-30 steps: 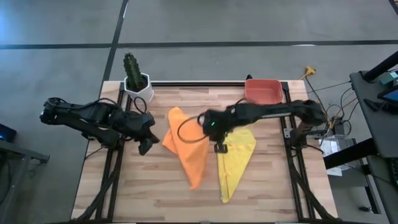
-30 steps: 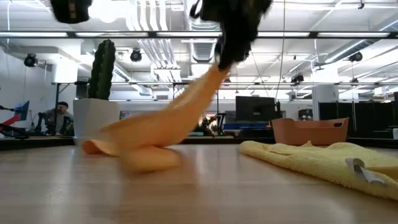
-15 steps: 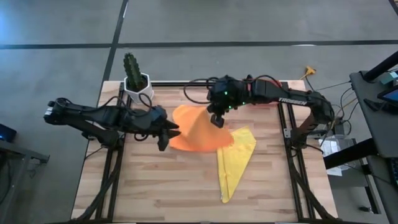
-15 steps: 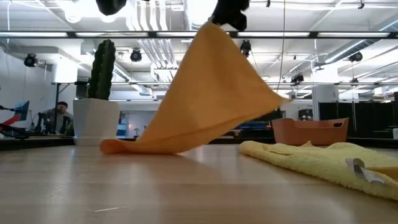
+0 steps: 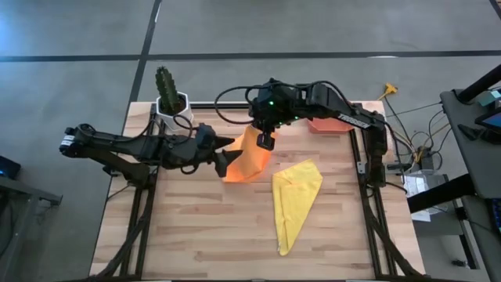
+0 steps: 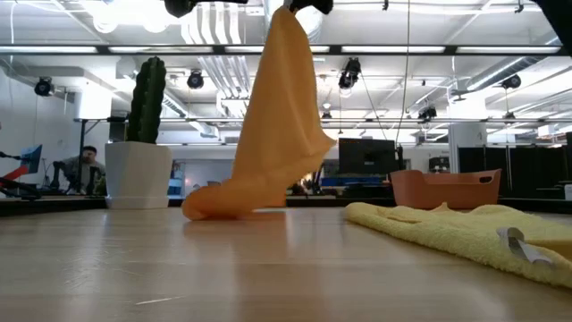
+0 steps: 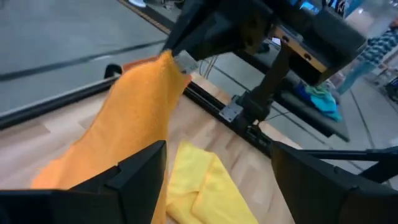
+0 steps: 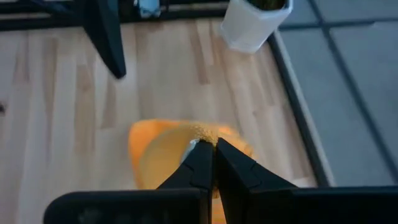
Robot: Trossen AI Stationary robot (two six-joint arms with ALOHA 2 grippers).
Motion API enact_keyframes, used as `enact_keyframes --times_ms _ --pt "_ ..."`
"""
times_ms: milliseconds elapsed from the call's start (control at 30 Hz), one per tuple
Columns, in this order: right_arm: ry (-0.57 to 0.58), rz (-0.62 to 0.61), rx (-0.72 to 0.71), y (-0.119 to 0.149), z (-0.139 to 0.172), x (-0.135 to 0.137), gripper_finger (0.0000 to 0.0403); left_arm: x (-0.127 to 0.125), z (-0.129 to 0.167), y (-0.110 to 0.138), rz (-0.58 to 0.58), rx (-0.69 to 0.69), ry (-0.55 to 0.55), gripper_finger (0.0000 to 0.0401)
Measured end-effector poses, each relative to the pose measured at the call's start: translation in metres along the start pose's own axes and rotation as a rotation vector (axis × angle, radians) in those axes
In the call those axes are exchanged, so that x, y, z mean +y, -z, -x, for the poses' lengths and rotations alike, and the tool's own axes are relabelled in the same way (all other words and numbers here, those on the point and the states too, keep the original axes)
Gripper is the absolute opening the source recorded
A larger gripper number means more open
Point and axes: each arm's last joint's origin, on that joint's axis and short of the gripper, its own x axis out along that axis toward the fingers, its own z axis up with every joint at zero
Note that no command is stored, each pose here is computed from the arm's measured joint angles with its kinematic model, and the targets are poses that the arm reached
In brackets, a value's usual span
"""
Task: Roll microfiber towels into tight, uniform cylinder then place into a basket
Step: Fold the orange towel
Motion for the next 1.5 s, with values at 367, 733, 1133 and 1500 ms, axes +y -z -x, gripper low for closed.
enact_keyframes --times_ms 367,733,1133,1500 --pt "0.146 -0.037 -0.179 -0.012 0.024 -0.011 0.0009 0.005 -0.003 0.006 -0.095 0.027 -0.06 0.0272" --pt "0.3 -0.278 -0.253 -0.02 0.007 -0.019 0.0009 0.007 -0.002 -0.014 -0.202 -0.281 -0.38 0.0272" --pt "0.193 -0.569 -0.511 -0.04 0.015 -0.02 0.0009 -0.015 -0.009 -0.027 -0.584 -0.363 -0.444 0.0272" --pt "0.203 -0.49 -0.541 -0.043 0.017 -0.018 0.0009 -0.039 -0.043 -0.033 -0.647 -0.342 -0.625 0.0272"
